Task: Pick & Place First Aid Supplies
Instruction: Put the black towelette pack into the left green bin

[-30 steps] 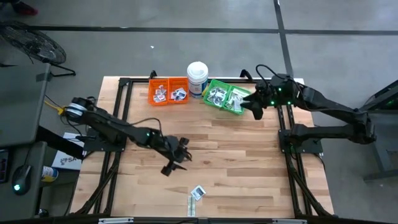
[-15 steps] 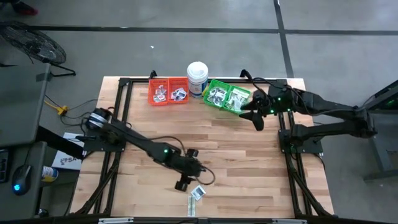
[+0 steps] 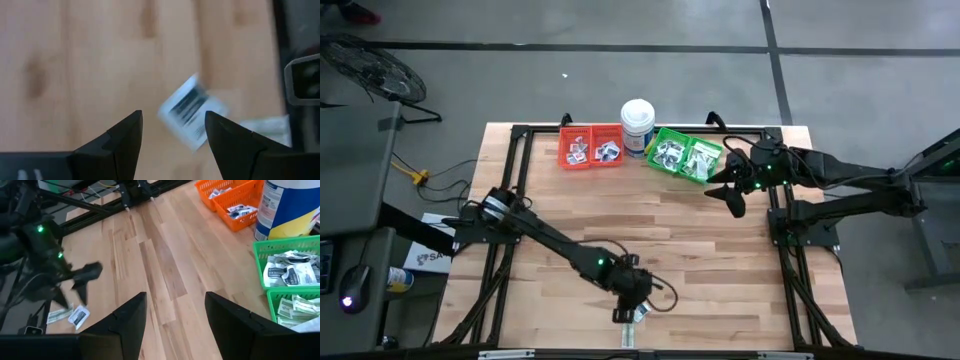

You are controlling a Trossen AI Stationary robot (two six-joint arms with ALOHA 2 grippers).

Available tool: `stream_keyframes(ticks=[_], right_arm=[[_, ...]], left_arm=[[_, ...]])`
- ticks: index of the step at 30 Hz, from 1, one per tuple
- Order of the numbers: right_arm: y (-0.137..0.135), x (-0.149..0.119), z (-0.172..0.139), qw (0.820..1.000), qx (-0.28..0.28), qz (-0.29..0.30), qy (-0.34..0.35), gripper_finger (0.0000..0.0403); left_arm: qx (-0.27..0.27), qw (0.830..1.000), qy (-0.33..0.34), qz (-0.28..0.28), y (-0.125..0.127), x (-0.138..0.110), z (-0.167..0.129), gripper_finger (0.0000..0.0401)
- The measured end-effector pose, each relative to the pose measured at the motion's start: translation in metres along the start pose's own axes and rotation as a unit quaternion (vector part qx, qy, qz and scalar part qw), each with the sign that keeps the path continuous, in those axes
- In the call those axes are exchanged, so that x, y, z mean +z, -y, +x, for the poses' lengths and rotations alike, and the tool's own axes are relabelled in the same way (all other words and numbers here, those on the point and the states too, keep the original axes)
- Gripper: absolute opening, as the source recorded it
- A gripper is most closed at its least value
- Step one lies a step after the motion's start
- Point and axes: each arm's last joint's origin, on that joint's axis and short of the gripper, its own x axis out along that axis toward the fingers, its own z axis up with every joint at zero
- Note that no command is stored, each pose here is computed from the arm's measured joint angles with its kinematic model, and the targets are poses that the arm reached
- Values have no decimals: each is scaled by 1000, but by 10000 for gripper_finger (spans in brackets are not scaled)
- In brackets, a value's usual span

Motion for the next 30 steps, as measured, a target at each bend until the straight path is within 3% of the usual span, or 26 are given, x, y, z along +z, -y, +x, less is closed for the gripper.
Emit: stream_keyframes(ticks=[14,30], right_arm=[[-7,-2,1,1000,0,1,-2,195],[-7,-3,1,1000,1,12,-7,195]], left_arm=[[23,999,4,-38,7,-8,28,214],[65,997,-40,-6,1,-27,67,214]])
